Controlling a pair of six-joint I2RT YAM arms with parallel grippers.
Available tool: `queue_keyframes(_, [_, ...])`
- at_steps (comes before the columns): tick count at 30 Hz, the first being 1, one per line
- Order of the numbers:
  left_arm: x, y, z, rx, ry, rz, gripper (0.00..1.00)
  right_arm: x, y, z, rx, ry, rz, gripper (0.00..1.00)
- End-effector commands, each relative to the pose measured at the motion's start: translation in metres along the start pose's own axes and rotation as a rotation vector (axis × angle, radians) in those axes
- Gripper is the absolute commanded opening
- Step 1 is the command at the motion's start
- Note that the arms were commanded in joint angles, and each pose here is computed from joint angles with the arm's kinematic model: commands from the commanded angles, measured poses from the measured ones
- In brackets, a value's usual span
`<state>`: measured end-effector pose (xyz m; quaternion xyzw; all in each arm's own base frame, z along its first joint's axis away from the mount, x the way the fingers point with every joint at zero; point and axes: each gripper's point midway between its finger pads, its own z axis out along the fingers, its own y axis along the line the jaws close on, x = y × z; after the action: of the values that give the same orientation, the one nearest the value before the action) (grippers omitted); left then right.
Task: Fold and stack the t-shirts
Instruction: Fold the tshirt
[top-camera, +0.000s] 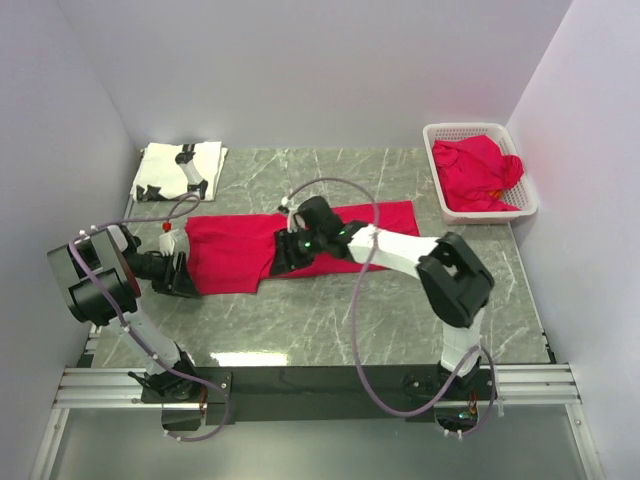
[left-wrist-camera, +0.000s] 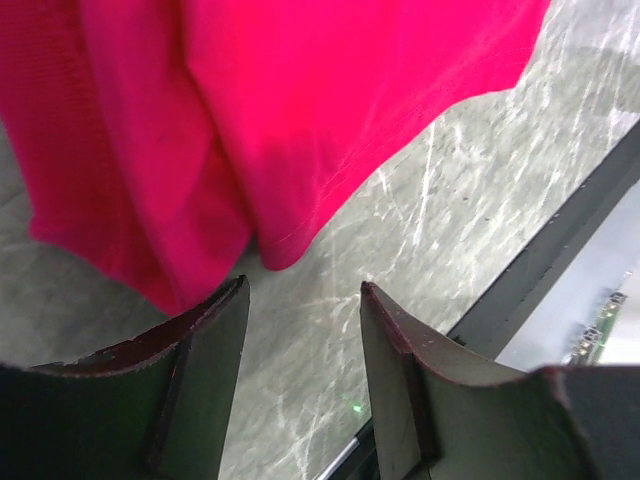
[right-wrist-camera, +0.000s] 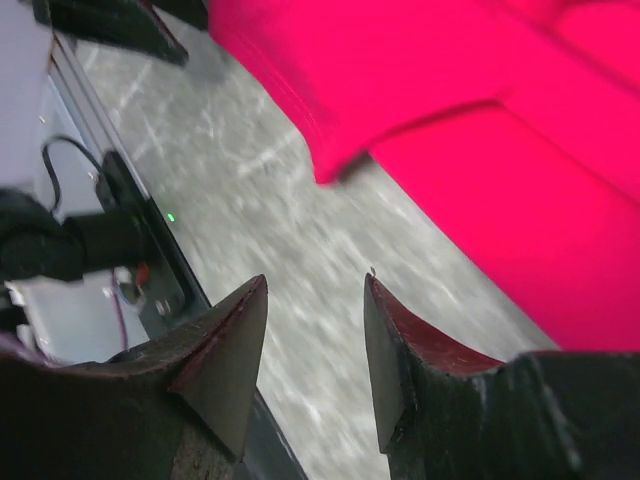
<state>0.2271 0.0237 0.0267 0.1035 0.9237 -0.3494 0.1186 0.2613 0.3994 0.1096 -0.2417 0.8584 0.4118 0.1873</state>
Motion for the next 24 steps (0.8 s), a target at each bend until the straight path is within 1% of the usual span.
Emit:
queue_keyframes(1, [-0.006, 0.002, 0.007, -0.004, -0.022, -0.006, 0.54, -0.007, 0.028, 0.036, -0.067, -0.066, 0.068, 0.51])
queue_keyframes(3, [-0.002, 0.006, 0.012, -0.02, -0.01, -0.002, 0.54, 0.0, 0.037, 0.048, -0.089, -0.063, 0.08, 0.54])
queue_keyframes(5, [-0.001, 0.008, 0.015, -0.034, -0.006, -0.003, 0.53, 0.009, 0.035, 0.06, -0.038, -0.04, 0.044, 0.56])
queue_keyframes(7, [-0.002, 0.012, 0.017, -0.056, -0.012, -0.003, 0.53, 0.009, 0.028, 0.067, -0.018, -0.04, 0.052, 0.59])
queue_keyframes(10, [0.0, 0.012, 0.022, -0.045, 0.001, 0.001, 0.49, 0.015, 0.025, 0.081, -0.023, 0.004, 0.064, 0.59])
queue_keyframes(12, [0.001, 0.011, 0.024, -0.041, 0.004, 0.005, 0.47, 0.019, 0.03, 0.087, -0.033, 0.024, 0.055, 0.59])
queue_keyframes(14, [0.001, 0.01, 0.024, -0.036, 0.004, 0.007, 0.45, 0.026, 0.027, 0.094, -0.006, 0.055, 0.051, 0.58])
queue_keyframes(17, [0.002, 0.007, 0.023, -0.036, -0.002, 0.027, 0.42, 0.03, 0.02, 0.103, 0.029, 0.061, 0.056, 0.58])
queue_keyframes(20, [0.002, 0.006, 0.022, -0.046, -0.01, 0.041, 0.39, 0.034, 0.016, 0.11, 0.035, 0.081, 0.069, 0.55])
queue_keyframes(24, [0.002, 0.007, 0.023, -0.05, -0.007, 0.036, 0.38, 0.036, 0.013, 0.114, 0.042, 0.092, 0.075, 0.52])
